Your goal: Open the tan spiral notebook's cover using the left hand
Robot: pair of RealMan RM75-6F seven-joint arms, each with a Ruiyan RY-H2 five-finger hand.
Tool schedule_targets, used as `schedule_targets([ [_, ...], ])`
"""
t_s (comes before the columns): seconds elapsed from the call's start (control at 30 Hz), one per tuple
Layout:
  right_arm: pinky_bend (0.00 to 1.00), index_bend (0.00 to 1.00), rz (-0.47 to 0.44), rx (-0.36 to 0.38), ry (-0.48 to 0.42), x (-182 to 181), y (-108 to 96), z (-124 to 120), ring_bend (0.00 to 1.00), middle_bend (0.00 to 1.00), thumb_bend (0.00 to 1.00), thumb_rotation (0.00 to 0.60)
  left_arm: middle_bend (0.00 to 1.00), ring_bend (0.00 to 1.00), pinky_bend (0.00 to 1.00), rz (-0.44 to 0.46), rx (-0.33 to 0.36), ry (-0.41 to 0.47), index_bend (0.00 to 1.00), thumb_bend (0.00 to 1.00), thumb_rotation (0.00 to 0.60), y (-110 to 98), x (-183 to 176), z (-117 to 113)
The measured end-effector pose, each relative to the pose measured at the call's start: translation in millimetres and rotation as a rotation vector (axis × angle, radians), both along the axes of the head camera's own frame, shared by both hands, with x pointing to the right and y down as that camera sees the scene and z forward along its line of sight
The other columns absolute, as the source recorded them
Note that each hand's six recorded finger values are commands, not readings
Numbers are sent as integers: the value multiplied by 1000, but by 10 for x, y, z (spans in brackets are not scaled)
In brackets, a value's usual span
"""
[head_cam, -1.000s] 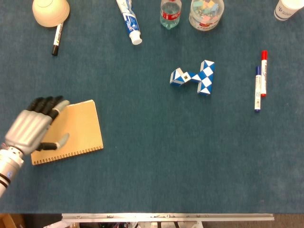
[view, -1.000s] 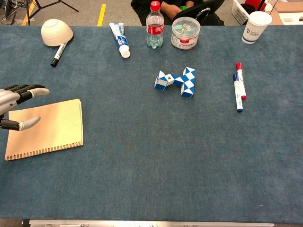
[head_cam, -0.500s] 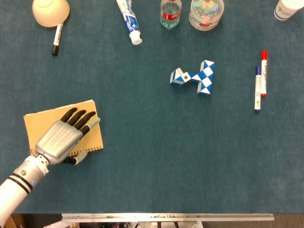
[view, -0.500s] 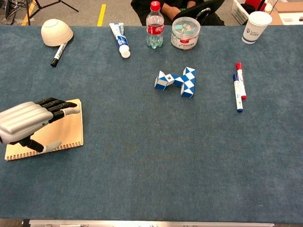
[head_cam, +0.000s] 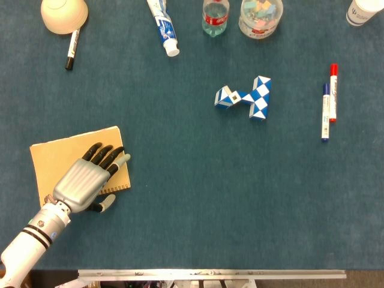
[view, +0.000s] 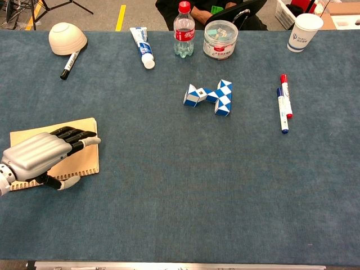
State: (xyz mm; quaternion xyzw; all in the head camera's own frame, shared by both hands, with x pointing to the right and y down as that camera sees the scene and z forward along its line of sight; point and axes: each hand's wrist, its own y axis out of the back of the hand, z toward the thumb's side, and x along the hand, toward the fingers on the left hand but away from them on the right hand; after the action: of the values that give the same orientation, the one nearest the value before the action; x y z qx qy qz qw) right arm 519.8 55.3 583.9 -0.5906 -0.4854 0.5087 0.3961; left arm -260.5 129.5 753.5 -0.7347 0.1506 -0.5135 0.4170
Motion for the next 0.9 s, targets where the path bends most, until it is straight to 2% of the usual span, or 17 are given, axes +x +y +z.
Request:
schedule_targets([
  [0.67,306,339,2,4,1,7,10,-22,209,281,395,600,0,0,26,-16,31,-30,0,344,366,49,-39,153],
  [0.9,306,339,4,4,2,12,16,-30,209,281,395,600,0,0,27,-22,51,-42,0,343,364,-20,-41,182],
])
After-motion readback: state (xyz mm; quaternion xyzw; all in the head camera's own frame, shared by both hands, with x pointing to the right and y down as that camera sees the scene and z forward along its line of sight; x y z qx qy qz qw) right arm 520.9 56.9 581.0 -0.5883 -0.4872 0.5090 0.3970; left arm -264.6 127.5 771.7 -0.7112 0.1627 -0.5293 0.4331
